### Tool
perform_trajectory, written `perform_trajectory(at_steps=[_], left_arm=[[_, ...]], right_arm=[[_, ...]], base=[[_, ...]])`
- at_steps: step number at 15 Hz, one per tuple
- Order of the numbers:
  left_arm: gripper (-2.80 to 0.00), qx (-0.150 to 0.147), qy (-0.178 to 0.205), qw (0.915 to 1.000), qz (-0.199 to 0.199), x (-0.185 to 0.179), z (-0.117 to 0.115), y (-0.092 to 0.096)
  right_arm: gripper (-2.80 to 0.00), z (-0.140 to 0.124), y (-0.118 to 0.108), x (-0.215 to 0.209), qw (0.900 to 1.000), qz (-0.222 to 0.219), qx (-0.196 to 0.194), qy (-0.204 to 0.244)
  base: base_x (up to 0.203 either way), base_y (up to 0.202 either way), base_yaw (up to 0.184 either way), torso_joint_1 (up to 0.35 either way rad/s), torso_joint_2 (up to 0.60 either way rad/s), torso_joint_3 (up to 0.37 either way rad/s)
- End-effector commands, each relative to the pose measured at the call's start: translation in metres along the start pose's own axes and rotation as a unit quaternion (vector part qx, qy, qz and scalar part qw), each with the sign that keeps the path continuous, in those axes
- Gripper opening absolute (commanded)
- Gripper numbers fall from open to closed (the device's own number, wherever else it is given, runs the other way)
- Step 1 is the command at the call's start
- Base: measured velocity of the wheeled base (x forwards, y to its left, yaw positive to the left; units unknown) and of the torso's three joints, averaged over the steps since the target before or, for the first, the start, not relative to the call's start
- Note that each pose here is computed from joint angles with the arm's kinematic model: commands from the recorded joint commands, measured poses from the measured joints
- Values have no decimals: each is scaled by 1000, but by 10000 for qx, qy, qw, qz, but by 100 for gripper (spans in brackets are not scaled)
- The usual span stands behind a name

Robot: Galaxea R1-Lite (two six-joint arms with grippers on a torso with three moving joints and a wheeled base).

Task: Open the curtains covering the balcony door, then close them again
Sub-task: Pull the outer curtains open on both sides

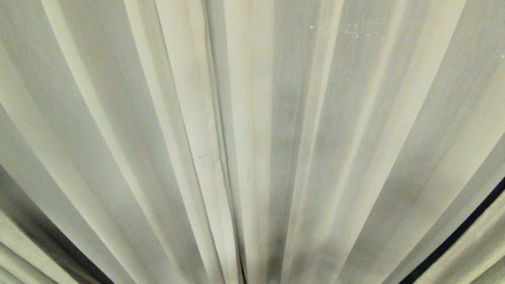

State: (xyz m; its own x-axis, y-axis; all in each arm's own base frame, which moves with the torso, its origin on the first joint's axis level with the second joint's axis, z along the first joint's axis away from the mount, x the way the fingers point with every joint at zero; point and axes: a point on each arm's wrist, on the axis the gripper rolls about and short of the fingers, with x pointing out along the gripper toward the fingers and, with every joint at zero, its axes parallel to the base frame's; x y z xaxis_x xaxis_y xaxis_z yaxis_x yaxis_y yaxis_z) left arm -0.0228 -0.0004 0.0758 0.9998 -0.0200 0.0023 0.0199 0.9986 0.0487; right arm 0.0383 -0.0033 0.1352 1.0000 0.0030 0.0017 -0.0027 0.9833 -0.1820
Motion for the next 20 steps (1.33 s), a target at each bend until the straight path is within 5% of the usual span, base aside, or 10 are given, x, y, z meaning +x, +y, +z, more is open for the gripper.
perform_trajectory(at_steps=[1,5,9,15,20], left_arm=[[-280,2,-3,10000,4,0,0,0],[-280,2,-3,10000,3,0,0,0],[-280,2,-4,10000,2,0,0,0],[-280,2,-3,10000,5,0,0,0],[-280,2,-4,10000,0,0,0,0]], right_arm=[[-280,-5,4,-7,9995,292,14,-106],[-280,-16,10,-24,9970,766,33,-136],[-280,-36,14,-41,9967,798,56,122],[-280,-45,14,-56,9986,463,133,-226],[-280,-58,15,-61,9995,133,301,4]], base=[[0,0,0,0,0,0],[0,0,0,0,0,0],[0,0,0,0,0,0],[0,0,0,0,0,0],[0,0,0,0,0,0]])
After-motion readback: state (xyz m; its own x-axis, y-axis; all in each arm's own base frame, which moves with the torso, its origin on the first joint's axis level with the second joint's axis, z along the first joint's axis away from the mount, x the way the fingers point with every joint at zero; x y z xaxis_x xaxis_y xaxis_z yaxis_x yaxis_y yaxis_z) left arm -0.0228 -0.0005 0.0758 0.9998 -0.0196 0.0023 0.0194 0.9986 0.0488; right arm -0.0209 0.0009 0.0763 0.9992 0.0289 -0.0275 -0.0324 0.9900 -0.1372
